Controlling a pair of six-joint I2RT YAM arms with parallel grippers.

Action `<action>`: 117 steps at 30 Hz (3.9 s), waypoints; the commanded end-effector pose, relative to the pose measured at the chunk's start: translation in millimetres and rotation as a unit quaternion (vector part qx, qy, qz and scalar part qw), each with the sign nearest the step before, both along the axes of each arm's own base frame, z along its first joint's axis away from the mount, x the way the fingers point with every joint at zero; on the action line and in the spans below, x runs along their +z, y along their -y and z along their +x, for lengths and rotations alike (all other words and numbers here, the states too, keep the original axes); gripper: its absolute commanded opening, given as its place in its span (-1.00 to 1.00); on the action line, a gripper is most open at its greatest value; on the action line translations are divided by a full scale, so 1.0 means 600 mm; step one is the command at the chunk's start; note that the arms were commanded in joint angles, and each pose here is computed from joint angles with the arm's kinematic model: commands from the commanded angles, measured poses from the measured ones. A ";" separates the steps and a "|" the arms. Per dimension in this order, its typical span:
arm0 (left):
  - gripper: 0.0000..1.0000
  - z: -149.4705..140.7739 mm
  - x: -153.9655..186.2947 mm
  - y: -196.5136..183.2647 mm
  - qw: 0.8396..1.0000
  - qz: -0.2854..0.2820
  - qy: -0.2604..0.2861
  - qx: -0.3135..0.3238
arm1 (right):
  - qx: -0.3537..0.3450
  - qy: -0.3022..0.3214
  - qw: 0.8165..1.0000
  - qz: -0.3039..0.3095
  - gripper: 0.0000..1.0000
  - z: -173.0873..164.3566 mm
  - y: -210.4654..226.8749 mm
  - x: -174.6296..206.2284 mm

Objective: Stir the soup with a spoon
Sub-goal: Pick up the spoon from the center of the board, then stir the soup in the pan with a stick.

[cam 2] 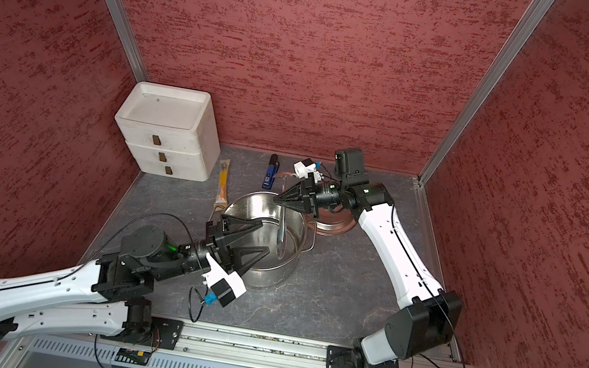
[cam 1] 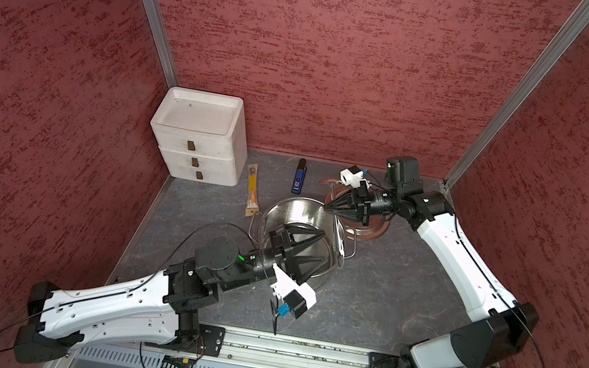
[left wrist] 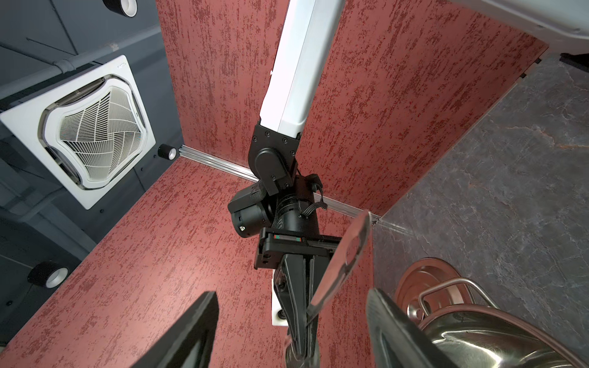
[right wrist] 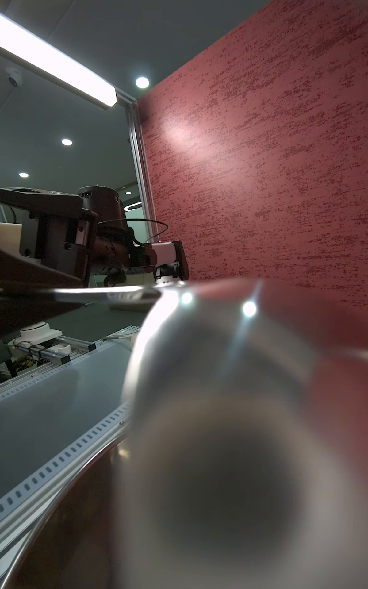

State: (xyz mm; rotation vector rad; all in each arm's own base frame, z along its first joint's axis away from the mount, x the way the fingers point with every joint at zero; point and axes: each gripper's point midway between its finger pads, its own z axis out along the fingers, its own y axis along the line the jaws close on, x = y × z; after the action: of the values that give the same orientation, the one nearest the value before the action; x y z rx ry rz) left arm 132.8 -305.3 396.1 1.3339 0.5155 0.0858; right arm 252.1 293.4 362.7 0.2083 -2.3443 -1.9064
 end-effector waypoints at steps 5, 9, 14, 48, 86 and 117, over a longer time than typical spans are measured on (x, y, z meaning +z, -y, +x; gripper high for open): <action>0.49 0.011 -0.036 0.033 0.998 0.056 -0.017 -0.015 | 0.007 0.031 0.999 0.005 -1.00 -0.012 -0.010 0.010; 0.34 0.009 -0.037 0.038 0.998 0.057 -0.023 -0.024 | 0.007 0.028 1.000 0.003 -1.00 -0.022 -0.010 0.006; 0.08 0.004 -0.020 0.050 0.998 0.038 -0.014 -0.037 | 0.001 0.024 1.000 0.002 -1.00 -0.023 -0.011 -0.001; -1.00 0.097 -0.043 -0.090 0.856 -0.175 -0.449 0.186 | -0.343 0.247 0.877 -0.229 0.81 0.027 0.203 -0.106; -1.00 0.397 -0.175 -0.101 0.736 -0.228 -0.524 0.362 | -0.369 0.337 0.811 -0.305 0.80 0.024 0.266 -0.092; -1.00 0.251 -0.172 0.201 0.826 -0.037 -0.550 0.117 | -0.423 0.313 0.790 -0.316 0.75 -0.018 0.315 -0.083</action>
State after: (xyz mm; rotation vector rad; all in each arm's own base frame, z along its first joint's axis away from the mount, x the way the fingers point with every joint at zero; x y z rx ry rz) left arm 306.3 -422.0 274.9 1.0940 1.7050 -0.4882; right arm 242.6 110.0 303.5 -0.3643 -3.8457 -1.1369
